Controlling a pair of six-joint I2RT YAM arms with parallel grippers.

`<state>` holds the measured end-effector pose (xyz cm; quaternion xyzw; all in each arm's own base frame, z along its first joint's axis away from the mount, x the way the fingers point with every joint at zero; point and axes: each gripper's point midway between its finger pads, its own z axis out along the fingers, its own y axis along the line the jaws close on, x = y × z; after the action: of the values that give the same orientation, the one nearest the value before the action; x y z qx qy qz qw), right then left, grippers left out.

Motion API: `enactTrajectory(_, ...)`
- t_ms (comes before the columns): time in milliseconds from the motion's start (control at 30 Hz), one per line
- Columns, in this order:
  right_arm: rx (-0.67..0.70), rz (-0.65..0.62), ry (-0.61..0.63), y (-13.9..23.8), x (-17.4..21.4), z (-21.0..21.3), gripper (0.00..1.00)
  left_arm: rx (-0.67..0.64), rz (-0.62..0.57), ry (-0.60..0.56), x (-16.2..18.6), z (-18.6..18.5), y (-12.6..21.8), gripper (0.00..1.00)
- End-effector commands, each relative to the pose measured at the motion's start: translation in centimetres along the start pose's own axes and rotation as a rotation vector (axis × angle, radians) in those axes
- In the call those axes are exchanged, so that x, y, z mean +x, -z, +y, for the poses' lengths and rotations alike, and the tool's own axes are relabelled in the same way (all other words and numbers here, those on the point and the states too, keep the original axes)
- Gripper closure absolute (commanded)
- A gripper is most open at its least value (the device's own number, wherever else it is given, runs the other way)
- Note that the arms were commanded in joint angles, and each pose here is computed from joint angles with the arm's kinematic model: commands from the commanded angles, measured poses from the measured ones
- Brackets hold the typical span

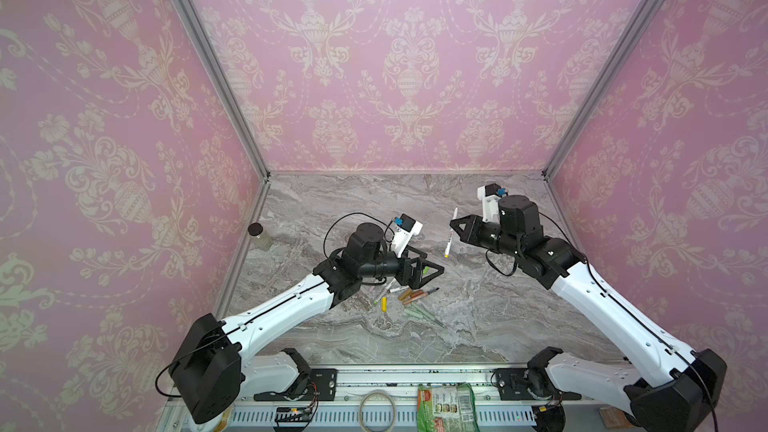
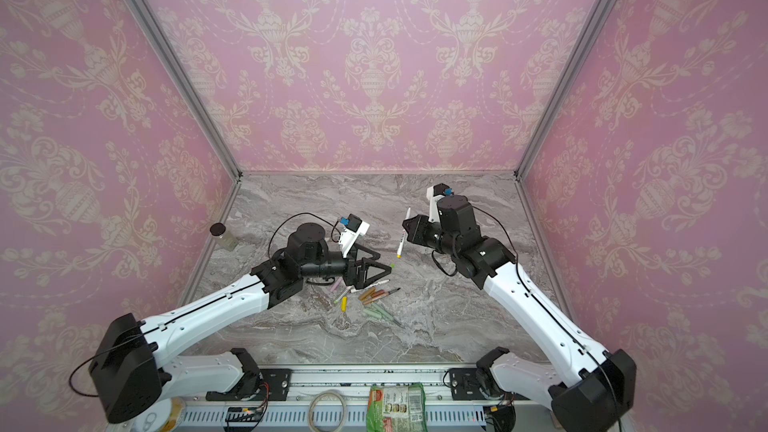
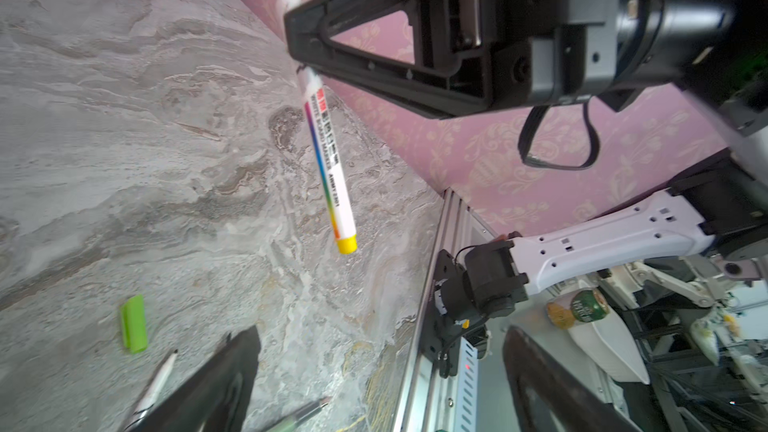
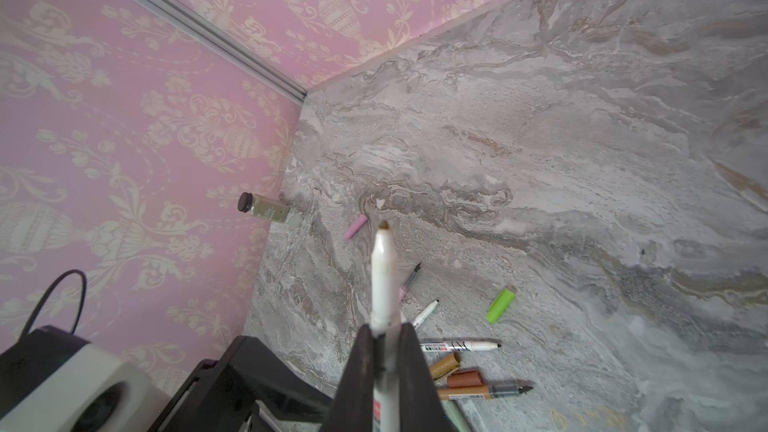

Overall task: Insert the pens into the pen caps
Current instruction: 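Bring the white marker to the left gripper and close it on the marker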

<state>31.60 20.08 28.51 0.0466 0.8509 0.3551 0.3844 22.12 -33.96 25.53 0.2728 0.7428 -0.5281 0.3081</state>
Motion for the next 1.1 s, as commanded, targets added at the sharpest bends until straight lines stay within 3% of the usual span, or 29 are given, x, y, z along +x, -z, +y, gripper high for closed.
enactTrajectory(0, -0.123, -0.016, 0.028, 0.5, -0.2, 2.3, 1.00, 0.131, -0.019, 0.056, -1.9, -2.4, -0.3, 0.09)
enactTrajectory(300, -0.222, 0.006, 0.063, 0.5, 0.2, 4.2, 1.00, 0.109, -0.028, 0.113, -2.4, -0.6, -2.2, 0.18)
enactTrajectory(767, -0.261, -0.012, 0.083, 1.0, 0.7, 4.5, 1.00, 0.100, -0.116, 0.159, -5.0, 1.0, -1.9, 0.44)
enactTrajectory(1067, -0.265, -0.022, 0.083, 0.9, 0.6, 4.5, 1.00, 0.103, -0.110, 0.173, -4.9, 1.3, -2.2, 0.62)
